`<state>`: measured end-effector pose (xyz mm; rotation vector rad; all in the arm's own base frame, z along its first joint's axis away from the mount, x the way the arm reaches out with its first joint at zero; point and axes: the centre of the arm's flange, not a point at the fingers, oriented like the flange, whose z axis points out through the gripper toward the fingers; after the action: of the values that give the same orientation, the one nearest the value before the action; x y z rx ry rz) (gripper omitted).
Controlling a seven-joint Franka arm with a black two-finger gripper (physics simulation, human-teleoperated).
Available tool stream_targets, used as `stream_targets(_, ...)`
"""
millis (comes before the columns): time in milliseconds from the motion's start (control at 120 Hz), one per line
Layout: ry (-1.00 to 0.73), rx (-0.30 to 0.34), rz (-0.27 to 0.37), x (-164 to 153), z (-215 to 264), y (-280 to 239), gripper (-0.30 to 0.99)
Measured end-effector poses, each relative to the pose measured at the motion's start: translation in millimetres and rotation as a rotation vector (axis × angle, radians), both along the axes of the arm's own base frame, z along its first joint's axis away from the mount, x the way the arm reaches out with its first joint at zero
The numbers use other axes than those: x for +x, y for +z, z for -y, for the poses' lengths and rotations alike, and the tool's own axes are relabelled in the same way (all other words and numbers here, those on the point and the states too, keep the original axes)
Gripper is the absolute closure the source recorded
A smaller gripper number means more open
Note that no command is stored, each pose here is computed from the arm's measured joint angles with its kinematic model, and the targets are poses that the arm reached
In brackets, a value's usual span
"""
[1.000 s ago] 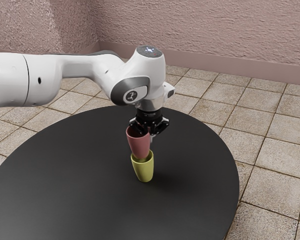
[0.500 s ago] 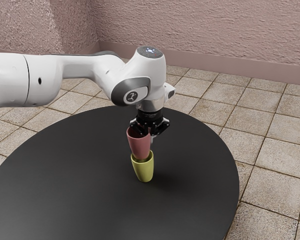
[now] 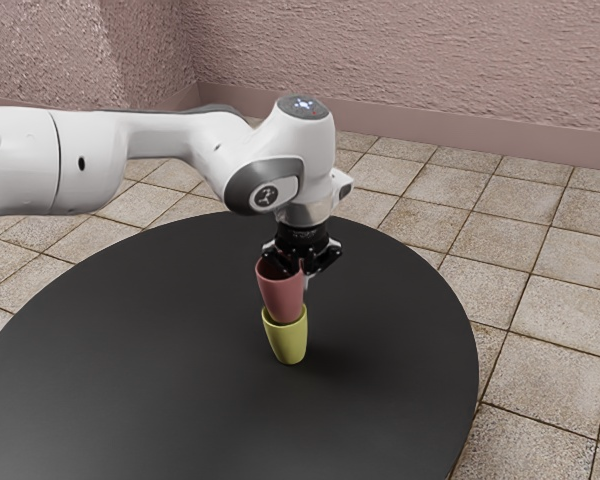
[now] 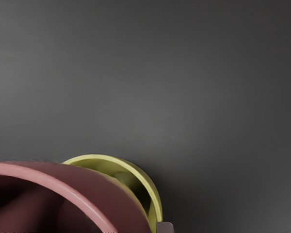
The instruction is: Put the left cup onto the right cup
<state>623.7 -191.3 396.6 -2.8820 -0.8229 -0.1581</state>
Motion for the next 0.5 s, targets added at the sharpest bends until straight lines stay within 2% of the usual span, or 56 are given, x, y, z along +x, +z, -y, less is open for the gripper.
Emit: stream_targets(500,0.012,-0.001,-0.014,0.7,-1.6,-11.1,0.78)
